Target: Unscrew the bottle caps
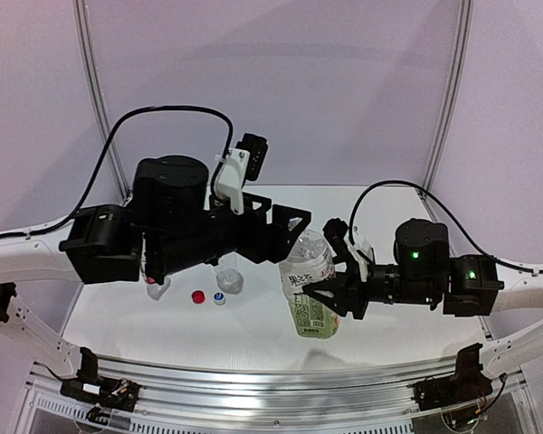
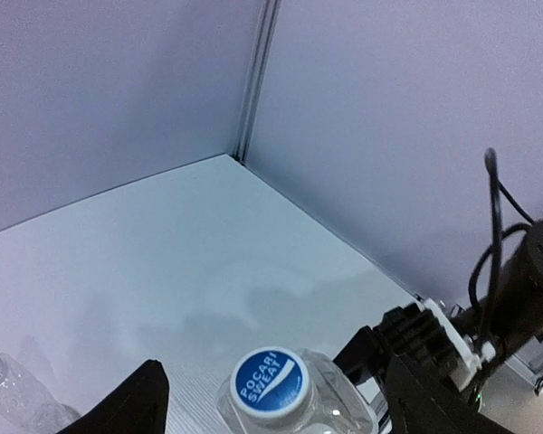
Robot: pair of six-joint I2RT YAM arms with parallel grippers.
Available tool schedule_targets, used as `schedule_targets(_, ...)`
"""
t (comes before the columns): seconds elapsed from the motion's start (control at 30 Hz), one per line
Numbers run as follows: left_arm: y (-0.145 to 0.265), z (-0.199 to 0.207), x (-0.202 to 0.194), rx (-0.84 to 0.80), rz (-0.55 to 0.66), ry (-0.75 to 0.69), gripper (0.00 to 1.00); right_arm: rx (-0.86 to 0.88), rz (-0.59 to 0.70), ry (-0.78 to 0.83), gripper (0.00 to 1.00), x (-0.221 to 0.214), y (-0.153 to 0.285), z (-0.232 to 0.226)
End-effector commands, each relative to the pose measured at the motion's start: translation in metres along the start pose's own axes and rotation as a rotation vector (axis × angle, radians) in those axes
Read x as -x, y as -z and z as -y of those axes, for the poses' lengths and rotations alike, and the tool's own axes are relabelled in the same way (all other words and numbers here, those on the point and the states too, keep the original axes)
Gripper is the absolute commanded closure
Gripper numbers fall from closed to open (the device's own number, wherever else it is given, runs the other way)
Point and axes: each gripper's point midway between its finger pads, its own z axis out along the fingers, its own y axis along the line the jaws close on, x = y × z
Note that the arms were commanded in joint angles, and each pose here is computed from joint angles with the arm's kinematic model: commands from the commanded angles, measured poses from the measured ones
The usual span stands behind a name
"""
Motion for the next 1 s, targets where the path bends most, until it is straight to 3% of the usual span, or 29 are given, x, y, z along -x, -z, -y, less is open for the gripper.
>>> schedule_targets(0.0,0.033,0.007,0.013,-0.128,0.043,-0.107,0.17,0.082,0.052,0.001,0.85,0.020,0.009,-0.016)
schedule_targets(0.3,0.085,0.017,0.010,-0.449,0.076,-0.163,0.17,0.497,0.064,0.038,0.84,0.021,0.031,-0.084)
schedule_targets(0.43,0.096,0.033,0.005,-0.601,0.085,-0.180,0.16,0.527,0.050,0.044,0.83,0.017,0.029,-0.088)
schedule_targets(0.7,0.084,0.049,0.004,-0.661,0.069,-0.192,0.17,0.550,0.030,0.045,0.83,0.014,0.026,-0.092)
schedule_targets(0.87,0.074,0.053,-0.002,-0.665,0.038,-0.190,0.25,0.553,0.033,0.046,0.83,0.014,0.027,-0.092)
schedule_targets(0.97,0.071,0.053,-0.002,-0.663,0.040,-0.185,0.35,0.551,0.030,0.045,0.83,0.013,0.027,-0.092)
